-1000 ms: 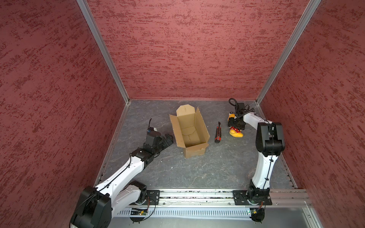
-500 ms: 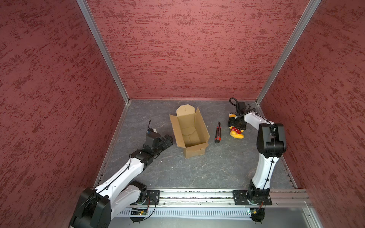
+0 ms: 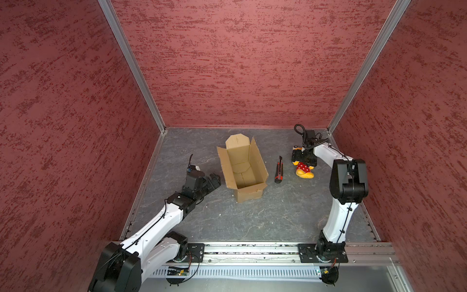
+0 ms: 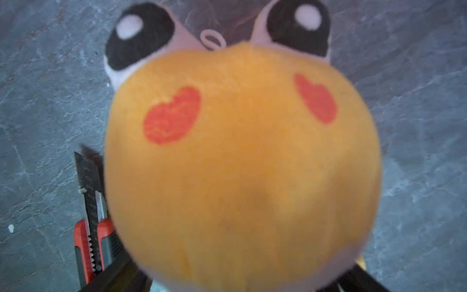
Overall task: Unpack the express box
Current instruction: 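Lower the plush frog onto the table beyond the knife, then open the right gripper to release the plush frog on the table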
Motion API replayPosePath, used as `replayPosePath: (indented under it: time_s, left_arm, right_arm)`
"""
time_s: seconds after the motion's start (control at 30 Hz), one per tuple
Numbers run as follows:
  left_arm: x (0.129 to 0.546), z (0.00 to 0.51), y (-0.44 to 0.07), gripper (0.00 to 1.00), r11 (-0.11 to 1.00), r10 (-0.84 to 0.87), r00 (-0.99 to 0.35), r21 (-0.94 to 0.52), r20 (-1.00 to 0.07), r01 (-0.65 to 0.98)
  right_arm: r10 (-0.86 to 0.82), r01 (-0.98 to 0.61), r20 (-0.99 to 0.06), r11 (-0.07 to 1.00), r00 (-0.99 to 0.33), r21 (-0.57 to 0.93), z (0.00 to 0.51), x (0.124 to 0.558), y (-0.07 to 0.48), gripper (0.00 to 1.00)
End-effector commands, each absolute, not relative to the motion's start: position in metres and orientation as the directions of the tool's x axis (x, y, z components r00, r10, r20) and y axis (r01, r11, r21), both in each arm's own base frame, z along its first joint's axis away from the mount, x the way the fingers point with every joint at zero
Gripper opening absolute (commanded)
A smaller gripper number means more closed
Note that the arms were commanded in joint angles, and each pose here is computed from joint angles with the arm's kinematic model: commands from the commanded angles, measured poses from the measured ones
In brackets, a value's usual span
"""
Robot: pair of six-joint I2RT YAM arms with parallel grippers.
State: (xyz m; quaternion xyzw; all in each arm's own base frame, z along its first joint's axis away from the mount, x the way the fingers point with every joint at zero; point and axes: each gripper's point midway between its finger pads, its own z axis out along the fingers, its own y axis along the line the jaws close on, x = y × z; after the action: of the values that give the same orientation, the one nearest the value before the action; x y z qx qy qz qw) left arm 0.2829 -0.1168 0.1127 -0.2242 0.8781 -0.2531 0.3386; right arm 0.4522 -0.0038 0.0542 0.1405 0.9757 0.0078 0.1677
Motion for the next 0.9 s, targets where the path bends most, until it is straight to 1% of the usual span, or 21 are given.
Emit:
replayPosePath:
  time_s: [0.0, 0.87]
  left_arm:
    - [0.2831, 0.1152, -0.1159, 1.00, 0.763, -0.573, -0.659, -0.610, -0.487, -0.213]
    - [0.2822, 0.1129, -0.1150, 1.00, 0.761, -0.576, -0.659, -0.611, -0.483, -0.218]
  right_arm:
    - [0.277, 0.279, -0.363, 0.959, -0.890, 0.048, 0.0761, 0.4522, -0.0104, 0.91]
    - [0.268, 0.269, -0.377, 0.962, -0.887, 0.051, 0.0850, 0.4534, -0.0102, 0.98]
